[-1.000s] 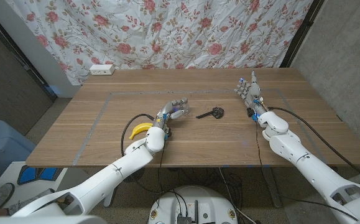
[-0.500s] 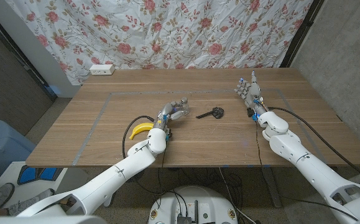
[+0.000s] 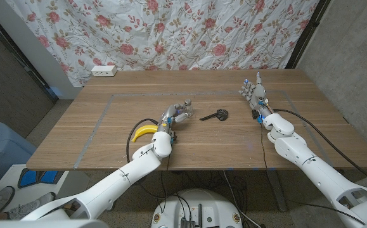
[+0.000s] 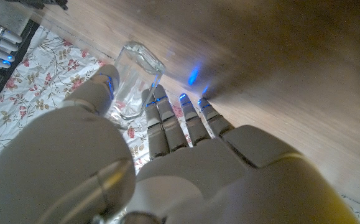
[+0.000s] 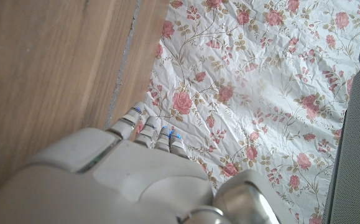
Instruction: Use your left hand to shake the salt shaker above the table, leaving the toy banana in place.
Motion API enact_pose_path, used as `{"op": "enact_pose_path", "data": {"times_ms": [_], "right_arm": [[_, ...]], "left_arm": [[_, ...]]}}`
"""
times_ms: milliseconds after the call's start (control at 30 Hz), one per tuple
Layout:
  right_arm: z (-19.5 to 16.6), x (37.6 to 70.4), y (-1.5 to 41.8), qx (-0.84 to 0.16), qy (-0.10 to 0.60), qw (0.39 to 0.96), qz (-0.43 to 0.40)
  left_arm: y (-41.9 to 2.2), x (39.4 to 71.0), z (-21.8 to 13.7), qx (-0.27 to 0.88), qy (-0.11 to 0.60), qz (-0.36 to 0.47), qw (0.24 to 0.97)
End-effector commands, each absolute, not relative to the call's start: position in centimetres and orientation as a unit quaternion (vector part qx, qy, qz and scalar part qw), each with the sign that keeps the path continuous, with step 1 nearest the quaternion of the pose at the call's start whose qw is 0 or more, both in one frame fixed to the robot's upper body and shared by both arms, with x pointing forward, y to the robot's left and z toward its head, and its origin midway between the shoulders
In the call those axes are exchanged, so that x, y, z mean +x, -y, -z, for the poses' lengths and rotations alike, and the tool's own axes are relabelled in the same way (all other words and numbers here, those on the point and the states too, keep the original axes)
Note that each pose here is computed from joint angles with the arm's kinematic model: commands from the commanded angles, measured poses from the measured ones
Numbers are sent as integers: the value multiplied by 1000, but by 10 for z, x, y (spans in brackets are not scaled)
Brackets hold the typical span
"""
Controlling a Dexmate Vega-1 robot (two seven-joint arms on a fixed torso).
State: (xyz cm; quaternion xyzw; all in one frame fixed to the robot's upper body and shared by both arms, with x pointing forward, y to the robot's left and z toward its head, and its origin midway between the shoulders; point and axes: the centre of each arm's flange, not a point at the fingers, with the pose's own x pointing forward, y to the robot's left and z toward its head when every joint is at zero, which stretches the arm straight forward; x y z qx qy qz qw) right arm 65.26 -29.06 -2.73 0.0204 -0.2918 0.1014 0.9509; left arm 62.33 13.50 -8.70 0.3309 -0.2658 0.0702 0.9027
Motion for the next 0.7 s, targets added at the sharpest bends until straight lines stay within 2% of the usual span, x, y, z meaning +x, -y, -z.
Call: {"op": "enact_pose_path", "data": {"times_ms": [33, 700], "right_arm": [[27, 653, 290, 20, 292, 951, -102], [27, 653, 291, 20, 292, 951, -102]], "left_arm": [[-131, 622, 88, 331, 264, -75, 903], [-125, 620, 87, 331, 266, -81, 902]]}}
